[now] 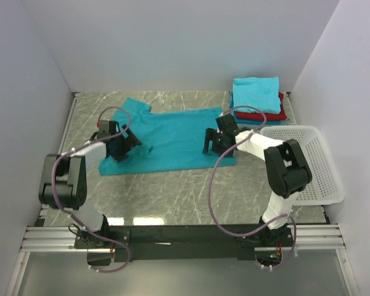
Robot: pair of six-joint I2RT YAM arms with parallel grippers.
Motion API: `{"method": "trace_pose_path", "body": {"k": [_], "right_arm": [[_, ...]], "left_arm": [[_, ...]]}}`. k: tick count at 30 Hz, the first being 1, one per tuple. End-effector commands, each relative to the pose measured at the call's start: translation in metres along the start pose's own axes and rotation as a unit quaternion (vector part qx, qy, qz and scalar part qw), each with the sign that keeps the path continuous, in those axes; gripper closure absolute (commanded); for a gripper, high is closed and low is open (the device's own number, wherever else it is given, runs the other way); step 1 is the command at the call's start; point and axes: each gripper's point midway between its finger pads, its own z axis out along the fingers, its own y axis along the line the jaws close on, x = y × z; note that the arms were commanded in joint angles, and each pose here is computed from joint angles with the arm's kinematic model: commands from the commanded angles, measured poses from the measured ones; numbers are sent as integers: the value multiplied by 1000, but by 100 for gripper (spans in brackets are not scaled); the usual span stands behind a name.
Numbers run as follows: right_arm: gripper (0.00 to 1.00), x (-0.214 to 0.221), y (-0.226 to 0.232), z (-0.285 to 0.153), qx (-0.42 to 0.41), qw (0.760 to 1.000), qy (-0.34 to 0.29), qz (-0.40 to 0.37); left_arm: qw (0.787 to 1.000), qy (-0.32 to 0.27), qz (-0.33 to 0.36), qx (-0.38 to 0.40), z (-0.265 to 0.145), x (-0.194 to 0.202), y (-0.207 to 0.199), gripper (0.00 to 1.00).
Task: Fold and stack the t-shirts
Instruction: Fold the tshirt
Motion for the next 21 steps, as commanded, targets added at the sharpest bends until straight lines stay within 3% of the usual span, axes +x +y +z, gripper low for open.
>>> {"method": "trace_pose_path", "body": {"k": [1, 9, 14, 17, 21], "right_arm": [[10, 45, -15, -10, 14, 999, 38, 11], [10, 99, -25, -42, 18, 999, 46, 1], [10, 114, -20, -62, -2, 1000, 23, 2], [10, 104, -16, -75, -8, 1000, -7, 1], [9, 54, -4, -109, -3, 996, -91, -7]], "left_arm": [[998, 27, -30, -53, -23, 42, 42, 1], [995, -19, -62, -77, -82, 80, 84, 1], [994, -81, -78, 2, -119, 76, 65, 1], [989, -115, -88, 42, -139, 69, 53, 1], [976, -194, -78, 62, -180, 32, 33, 1]]}}
